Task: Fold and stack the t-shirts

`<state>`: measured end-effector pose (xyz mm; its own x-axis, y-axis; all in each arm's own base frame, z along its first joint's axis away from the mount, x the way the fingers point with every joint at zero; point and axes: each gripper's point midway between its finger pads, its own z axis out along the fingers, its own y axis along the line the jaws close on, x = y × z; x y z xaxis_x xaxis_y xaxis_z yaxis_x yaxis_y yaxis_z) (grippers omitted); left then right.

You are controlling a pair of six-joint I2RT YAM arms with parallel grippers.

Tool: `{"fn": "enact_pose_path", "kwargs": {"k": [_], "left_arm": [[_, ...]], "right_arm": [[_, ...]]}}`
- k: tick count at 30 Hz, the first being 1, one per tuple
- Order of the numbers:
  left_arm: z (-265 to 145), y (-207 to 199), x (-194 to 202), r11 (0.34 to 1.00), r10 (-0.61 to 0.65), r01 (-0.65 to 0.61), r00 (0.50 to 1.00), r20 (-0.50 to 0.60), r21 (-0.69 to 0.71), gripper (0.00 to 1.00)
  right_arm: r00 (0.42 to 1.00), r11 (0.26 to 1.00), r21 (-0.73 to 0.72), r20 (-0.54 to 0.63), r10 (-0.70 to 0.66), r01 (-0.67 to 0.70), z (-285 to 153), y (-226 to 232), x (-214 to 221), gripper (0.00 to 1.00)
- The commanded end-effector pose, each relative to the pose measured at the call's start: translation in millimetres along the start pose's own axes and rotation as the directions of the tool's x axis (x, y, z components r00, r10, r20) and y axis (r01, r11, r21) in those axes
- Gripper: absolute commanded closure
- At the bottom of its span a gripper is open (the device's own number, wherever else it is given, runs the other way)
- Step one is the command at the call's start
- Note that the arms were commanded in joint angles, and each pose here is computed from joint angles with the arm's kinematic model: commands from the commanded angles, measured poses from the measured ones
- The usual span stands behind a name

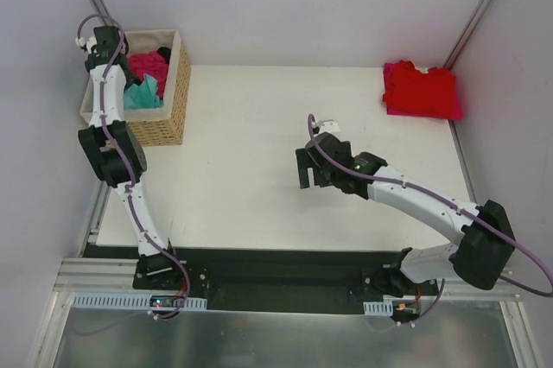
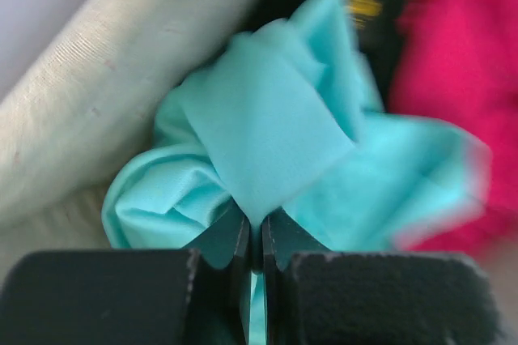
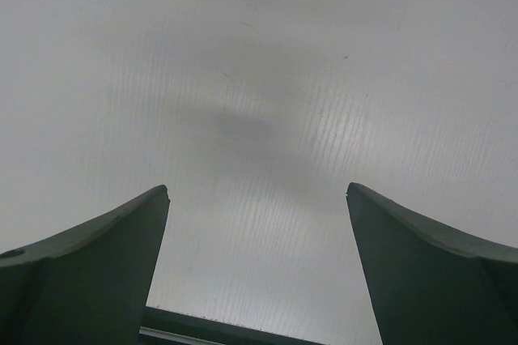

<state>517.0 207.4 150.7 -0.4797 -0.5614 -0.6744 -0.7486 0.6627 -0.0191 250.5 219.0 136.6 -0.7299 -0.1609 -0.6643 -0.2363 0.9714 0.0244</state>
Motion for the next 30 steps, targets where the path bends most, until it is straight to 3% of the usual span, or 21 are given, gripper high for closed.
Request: {"fn": "enact_pose_path", "kwargs": {"k": [1,4,7,10,14,17,18,20,21,23,25,26,27,29,30], "left_arm": [[-157.2,-67.9,-64.7,0.925,-0.017,-0.068,0.975,0.221,0.374,1.00],[-242.2,-98.4,-72.0,0.853,-0.002,-0.173,0.942,0.334,0.493,1.00],[-344.5,-115.8,-69.4,0.728,-0.017,-0.300,0.891,0.453,0.617,1.00],[-430.4,-135.4,-44.0,0.527,-0.025,-0.426,0.857,0.514,0.735,1.00],[-491.9,-134.1,-9.7,0.378,-0.035,-0.463,0.858,0.512,0.802,1.00],[-502.8,-132.1,30.9,0.320,0.018,-0.461,0.877,0.481,0.828,1.00],[-481.1,-136.4,54.2,0.342,0.077,-0.454,0.886,0.457,0.823,1.00],[-481.3,-135.2,82.1,0.338,0.098,-0.447,0.892,0.441,0.828,1.00],[-449.9,-141.1,120.4,0.347,0.192,-0.438,0.899,0.394,0.829,1.00],[-443.3,-152.4,164.9,0.295,0.229,-0.387,0.916,0.329,0.874,1.00],[-398.2,-159.7,251.6,0.288,0.385,-0.334,0.899,0.211,0.898,1.00],[-406.4,-171.4,289.2,0.214,0.416,-0.330,0.882,0.220,0.919,0.94],[-379.7,-164.6,338.3,0.224,0.506,-0.333,0.843,0.182,0.916,0.83],[-355.1,-164.3,404.8,0.270,0.614,-0.364,0.778,0.132,0.892,0.41],[-349.8,-164.6,422.6,0.273,0.645,-0.370,0.756,0.117,0.888,0.29]], "right_arm": [[0.998,1.000,-0.001,0.063,0.012,-0.012,-19.4,-0.3,-12.5,0.04],[0.997,1.000,0.000,0.078,0.015,-0.015,-24.2,-3.5,-6.5,0.04],[0.996,1.000,0.005,0.089,0.028,-0.029,-27.9,-9.8,0.1,0.04],[0.994,0.999,0.015,0.105,0.037,-0.039,-31.6,-17.1,4.4,0.04],[0.989,0.998,0.025,0.137,0.057,-0.061,-40.0,-26.3,4.6,0.04],[0.984,0.996,0.044,0.163,0.069,-0.077,-47.5,-36.4,3.9,0.04],[0.984,0.996,0.052,0.162,0.066,-0.076,-49.4,-39.3,5.5,0.04],[0.981,0.994,0.068,0.182,0.070,-0.083,-55.0,-46.0,3.6,0.04],[0.981,0.993,0.080,0.179,0.069,-0.084,-56.5,-49.8,5.7,0.04],[0.979,0.990,0.107,0.192,0.070,-0.092,-59.3,-57.0,5.0,0.04],[0.974,0.988,0.118,0.213,0.072,-0.099,-64.0,-62.4,3.0,0.04],[0.973,0.987,0.122,0.218,0.072,-0.100,-65.1,-63.8,2.3,0.04],[0.972,0.987,0.125,0.223,0.074,-0.104,-66.4,-65.3,1.4,0.04],[0.971,0.986,0.137,0.229,0.066,-0.099,-68.7,-67.7,-0.6,0.04],[0.972,0.985,0.145,0.227,0.062,-0.096,-68.4,-69.3,0.0,0.04]]}}
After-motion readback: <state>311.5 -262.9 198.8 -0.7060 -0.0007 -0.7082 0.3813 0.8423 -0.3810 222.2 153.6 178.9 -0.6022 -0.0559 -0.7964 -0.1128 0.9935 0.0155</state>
